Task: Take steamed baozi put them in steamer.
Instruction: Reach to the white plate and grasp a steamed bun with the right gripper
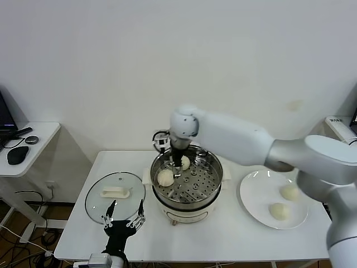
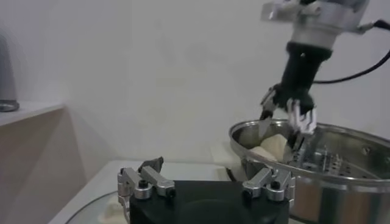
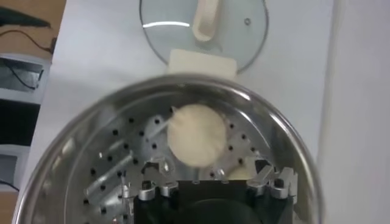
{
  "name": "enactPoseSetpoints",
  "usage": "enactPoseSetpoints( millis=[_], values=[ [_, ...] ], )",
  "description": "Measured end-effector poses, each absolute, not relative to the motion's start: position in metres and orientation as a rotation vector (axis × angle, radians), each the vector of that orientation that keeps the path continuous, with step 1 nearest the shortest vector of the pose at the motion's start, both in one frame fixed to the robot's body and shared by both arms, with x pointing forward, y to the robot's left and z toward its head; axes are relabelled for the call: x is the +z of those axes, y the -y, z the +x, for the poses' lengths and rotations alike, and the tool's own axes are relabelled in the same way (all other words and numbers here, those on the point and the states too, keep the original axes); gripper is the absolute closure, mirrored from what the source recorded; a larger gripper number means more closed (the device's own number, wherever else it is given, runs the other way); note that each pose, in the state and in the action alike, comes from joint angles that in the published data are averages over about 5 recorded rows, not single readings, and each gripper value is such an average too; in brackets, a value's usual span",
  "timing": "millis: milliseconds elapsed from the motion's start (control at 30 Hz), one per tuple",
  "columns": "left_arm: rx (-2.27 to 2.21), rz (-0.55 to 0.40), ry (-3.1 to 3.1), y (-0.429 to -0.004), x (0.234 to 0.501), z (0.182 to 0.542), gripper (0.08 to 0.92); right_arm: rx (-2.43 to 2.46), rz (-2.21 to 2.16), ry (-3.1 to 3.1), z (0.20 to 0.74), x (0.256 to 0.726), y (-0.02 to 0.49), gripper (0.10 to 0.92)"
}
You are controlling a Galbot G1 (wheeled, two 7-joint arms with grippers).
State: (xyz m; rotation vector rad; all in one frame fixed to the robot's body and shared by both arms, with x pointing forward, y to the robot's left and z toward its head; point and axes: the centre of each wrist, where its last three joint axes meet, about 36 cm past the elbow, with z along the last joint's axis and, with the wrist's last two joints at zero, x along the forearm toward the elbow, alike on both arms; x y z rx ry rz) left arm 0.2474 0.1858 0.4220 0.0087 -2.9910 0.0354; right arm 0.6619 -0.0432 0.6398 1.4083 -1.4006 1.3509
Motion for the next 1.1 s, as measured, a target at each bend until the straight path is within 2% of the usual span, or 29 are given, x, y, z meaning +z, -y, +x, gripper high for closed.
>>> enactPoseSetpoints(
  millis=[267,467,767,933,1100],
  values=[
    [0.024,0.02,2.975,-0.193,0.417,0.249,0.177,1.326,1.387,1.501,0.666,0.682,0.16,0.2],
    [0.011,0.031,2.959,-0.201,0.413,0.249,0.177,1.325,1.326,1.537,0.649,0.688,0.27,0.2],
    [-0.008,0.055,2.93,-0.207,0.408,0.244,0.177,1.276,1.276,1.464,0.602,0.615,0.392,0.2],
    [-0.018,0.069,2.916,-0.207,0.405,0.239,0.177,1.26,1.28,1.363,0.578,0.569,0.422,0.2],
    [-0.024,0.077,2.903,-0.206,0.401,0.237,0.177,1.271,1.277,1.29,0.565,0.543,0.438,0.2]
  ],
)
